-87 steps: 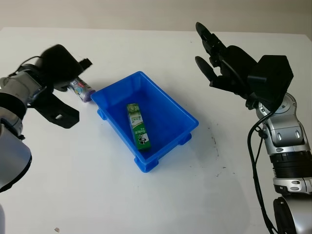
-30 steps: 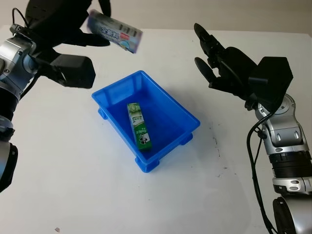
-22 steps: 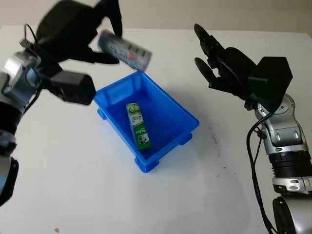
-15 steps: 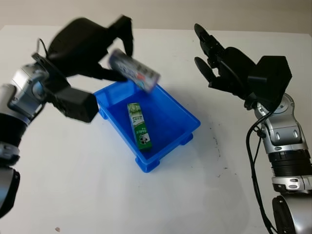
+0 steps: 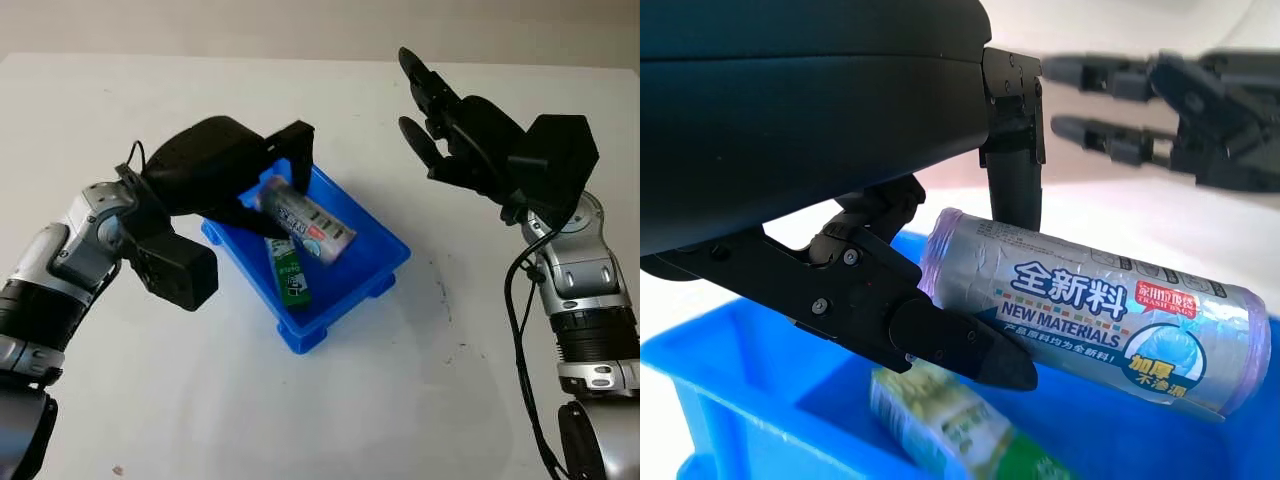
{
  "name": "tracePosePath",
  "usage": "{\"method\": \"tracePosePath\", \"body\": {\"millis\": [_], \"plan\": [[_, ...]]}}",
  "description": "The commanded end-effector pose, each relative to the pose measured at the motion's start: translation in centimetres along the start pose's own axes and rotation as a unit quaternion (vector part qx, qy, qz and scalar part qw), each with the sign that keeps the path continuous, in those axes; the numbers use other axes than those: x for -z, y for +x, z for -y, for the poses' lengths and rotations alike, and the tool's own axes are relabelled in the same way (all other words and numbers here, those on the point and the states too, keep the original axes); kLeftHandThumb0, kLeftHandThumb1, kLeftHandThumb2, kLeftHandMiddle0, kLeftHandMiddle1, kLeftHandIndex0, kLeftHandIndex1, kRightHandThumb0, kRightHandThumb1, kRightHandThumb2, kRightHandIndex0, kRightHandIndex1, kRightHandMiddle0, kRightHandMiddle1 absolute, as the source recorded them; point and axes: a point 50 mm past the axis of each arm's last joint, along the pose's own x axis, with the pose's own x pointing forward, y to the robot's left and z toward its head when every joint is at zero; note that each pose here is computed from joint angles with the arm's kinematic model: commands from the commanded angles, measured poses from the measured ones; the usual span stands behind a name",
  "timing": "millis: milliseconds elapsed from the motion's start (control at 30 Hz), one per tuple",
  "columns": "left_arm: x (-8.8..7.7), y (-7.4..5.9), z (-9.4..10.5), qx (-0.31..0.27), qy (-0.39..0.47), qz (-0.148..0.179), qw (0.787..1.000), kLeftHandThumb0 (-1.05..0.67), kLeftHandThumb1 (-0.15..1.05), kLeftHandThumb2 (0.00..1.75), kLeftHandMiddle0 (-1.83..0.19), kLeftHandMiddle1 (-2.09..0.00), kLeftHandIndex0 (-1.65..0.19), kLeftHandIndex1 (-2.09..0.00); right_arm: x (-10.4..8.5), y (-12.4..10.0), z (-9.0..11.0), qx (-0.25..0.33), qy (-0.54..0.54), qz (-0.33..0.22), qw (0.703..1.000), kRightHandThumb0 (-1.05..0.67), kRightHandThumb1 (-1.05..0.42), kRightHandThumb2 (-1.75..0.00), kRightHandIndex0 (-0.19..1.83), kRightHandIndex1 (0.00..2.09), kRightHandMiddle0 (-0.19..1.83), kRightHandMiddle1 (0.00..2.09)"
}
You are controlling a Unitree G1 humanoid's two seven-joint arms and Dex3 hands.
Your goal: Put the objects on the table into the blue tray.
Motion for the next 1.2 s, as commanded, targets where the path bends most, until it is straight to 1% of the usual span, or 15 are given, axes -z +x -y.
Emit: {"method": "tracePosePath", "body": {"millis": [0, 33, 67, 100, 133, 167, 233, 267, 367, 567, 833, 933, 1000, 1100, 1167], "plan": [[-0.2, 0.0, -0.2, 0.004, 0.003, -0.002, 1.000, -0.54, 1.05, 0.35, -0.60, -2.09, -0.30, -2.09, -0.4, 0.0, 0.2, 0.004, -0.005, 0.009, 1.000, -0.70, -1.05, -0.64, -0.19, 0.00, -0.19, 0.03], [-0.1, 0.0, -0.2, 0.013, 0.007, -0.006, 1.000, -0.55, 1.05, 0.36, -0.32, -1.97, -0.16, -1.87, -0.4, 0.0, 0.2, 0.004, -0.004, 0.010, 1.000, -0.70, -1.05, -0.64, -0.19, 0.00, -0.19, 0.04], [-0.1, 0.0, -0.2, 0.022, 0.010, -0.010, 1.000, -0.55, 1.05, 0.35, -0.23, -1.79, -0.12, -1.64, -0.4, 0.0, 0.2, 0.004, -0.003, 0.009, 1.000, -0.70, -1.05, -0.64, -0.19, 0.00, -0.19, 0.04], [-0.1, 0.0, -0.3, 0.032, 0.015, -0.014, 0.999, -0.57, 1.05, 0.35, -0.18, -1.49, -0.09, -1.39, -0.3, 0.0, 0.2, 0.004, -0.002, 0.009, 1.000, -0.70, -1.05, -0.63, -0.19, 0.00, -0.19, 0.04], [0.0, 0.0, -0.3, 0.039, 0.019, -0.016, 0.999, -0.59, 1.05, 0.36, -0.20, -0.99, -0.08, -1.05, -0.3, 0.0, 0.2, 0.005, -0.002, 0.008, 1.000, -0.70, -1.05, -0.63, -0.19, 0.00, -0.19, 0.04], [0.0, 0.0, -0.4, 0.046, 0.025, -0.020, 0.998, -0.60, 1.05, 0.36, -0.25, -0.65, -0.09, -0.83, -0.3, 0.0, 0.2, 0.004, -0.002, 0.008, 1.000, -0.70, -1.05, -0.63, -0.19, 0.00, -0.19, 0.04], [-0.1, 0.0, -0.6, 0.054, 0.034, -0.025, 0.998, -0.63, 1.05, 0.36, -0.26, -0.19, -0.11, -0.43, -0.3, -0.1, 0.2, 0.005, -0.003, 0.008, 1.000, -0.70, -1.05, -0.63, -0.19, 0.00, -0.19, 0.03], [-0.1, 0.0, -0.7, 0.055, 0.036, -0.027, 0.997, -0.65, 1.05, 0.36, -0.20, -0.11, -0.09, -0.32, -0.3, -0.1, 0.2, 0.006, -0.003, 0.008, 1.000, -0.70, -1.05, -0.63, -0.19, 0.00, -0.19, 0.03], [-0.4, 0.1, -1.0, 0.046, 0.034, -0.028, 0.998, -0.68, 1.05, 0.32, -0.05, -0.02, -0.02, -0.14, -0.3, 0.0, 0.1, 0.006, -0.002, 0.008, 1.000, -0.69, -1.05, -0.64, -0.19, 0.00, -0.19, 0.04], [-0.4, 0.1, -1.3, 0.019, 0.028, -0.016, 0.999, -0.77, 1.05, 0.32, 0.15, -0.01, 0.16, -0.03, -0.3, 0.0, -0.1, 0.008, -0.003, 0.007, 1.000, -0.69, -1.05, -0.64, -0.19, 0.00, -0.18, 0.04], [-0.1, -0.1, -2.2, -0.016, 0.018, -0.011, 1.000, -0.85, 1.05, 0.38, 0.19, 0.00, 0.19, 0.00, -0.2, 0.0, -0.2, 0.008, -0.002, 0.011, 1.000, -0.69, -1.05, -0.65, -0.19, 0.00, -0.19, 0.04], [0.1, -0.4, -2.8, -0.041, -0.001, -0.024, 0.999, -0.85, 1.05, 0.43, 0.19, 0.00, 0.19, 0.00, -0.2, 0.0, -0.4, 0.010, 0.003, 0.015, 1.000, -0.68, -1.05, -0.65, -0.19, 0.00, -0.19, 0.04], [0.4, -0.9, -3.1, -0.068, -0.045, -0.037, 0.996, -0.85, 1.05, 0.45, 0.19, 0.00, 0.19, 0.00, -0.2, -0.1, -0.5, 0.012, 0.011, 0.013, 1.000, -0.69, -1.05, -0.65, -0.19, 0.00, -0.19, 0.03], [1.2, -1.8, -2.9, -0.121, -0.137, -0.060, 0.981, -0.86, 1.05, 0.49, 0.19, 0.00, 0.19, 0.00, -0.2, -0.2, -0.6, 0.017, 0.026, 0.021, 0.999, -0.68, -1.05, -0.65, -0.19, 0.00, -0.19, 0.01], [1.7, -2.5, -2.4, -0.157, -0.169, -0.074, 0.970, -0.86, 1.05, 0.52, 0.19, 0.00, 0.19, 0.00, -0.1, -0.4, -0.7, 0.025, 0.046, 0.025, 0.998, -0.66, -1.05, -0.66, -0.19, 0.00, -0.19, 0.00]]}}
